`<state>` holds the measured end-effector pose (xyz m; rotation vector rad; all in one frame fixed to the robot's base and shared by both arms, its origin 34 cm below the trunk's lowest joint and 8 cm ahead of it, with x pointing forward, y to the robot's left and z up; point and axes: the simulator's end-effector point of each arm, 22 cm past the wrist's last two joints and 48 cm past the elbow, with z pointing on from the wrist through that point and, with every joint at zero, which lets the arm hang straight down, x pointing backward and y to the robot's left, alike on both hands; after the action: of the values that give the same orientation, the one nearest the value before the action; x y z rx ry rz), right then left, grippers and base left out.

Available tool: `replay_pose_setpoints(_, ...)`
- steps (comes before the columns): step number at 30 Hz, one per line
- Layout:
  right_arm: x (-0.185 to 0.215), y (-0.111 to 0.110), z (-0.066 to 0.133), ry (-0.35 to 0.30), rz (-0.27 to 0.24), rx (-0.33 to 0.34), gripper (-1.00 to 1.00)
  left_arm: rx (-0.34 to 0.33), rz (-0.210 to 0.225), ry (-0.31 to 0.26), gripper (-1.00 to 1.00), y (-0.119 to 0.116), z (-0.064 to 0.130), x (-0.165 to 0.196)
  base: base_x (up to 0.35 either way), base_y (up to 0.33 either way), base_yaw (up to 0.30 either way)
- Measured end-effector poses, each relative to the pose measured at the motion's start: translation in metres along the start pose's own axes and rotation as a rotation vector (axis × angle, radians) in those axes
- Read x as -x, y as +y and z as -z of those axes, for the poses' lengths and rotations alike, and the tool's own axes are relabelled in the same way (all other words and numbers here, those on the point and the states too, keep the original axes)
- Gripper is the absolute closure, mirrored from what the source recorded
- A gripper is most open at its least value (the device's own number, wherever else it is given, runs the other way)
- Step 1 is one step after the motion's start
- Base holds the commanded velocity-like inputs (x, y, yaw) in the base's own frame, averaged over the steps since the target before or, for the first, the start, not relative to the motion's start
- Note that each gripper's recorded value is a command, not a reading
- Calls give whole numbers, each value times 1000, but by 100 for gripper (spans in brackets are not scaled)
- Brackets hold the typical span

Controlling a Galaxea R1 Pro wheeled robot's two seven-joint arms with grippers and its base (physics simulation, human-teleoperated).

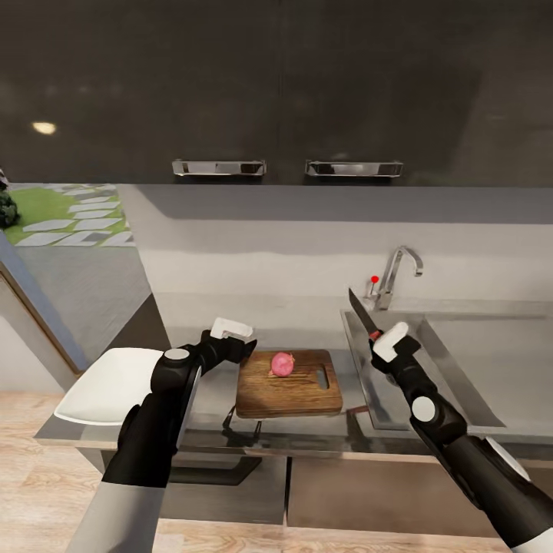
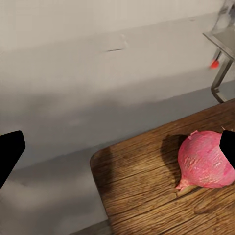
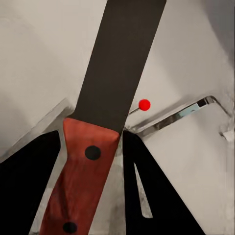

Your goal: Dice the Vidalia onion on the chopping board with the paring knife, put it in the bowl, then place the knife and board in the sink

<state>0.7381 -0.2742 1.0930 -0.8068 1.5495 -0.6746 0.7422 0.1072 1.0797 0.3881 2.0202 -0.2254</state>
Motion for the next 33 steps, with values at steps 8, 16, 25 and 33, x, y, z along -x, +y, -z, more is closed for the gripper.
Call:
replay_pose_setpoints(8,6,-16,1,-24,254,-70,100,-1,0,0,-100,0,0,0,0,0,0)
replay_pose_setpoints(16,-34,-18,0,-19,319,127,100,-2,-1,0,-100,-1,0,0,0,0,0)
replay_pose_setpoints(25,-24,-32,5,-127,343,192,100,-2,-1,0,-100,-1,0,0,0,0,0)
replay_pose_setpoints(33,-9,-29,8,-192,363,196,100,-2,-1,-2,-100,-1,0,1,0,0,0)
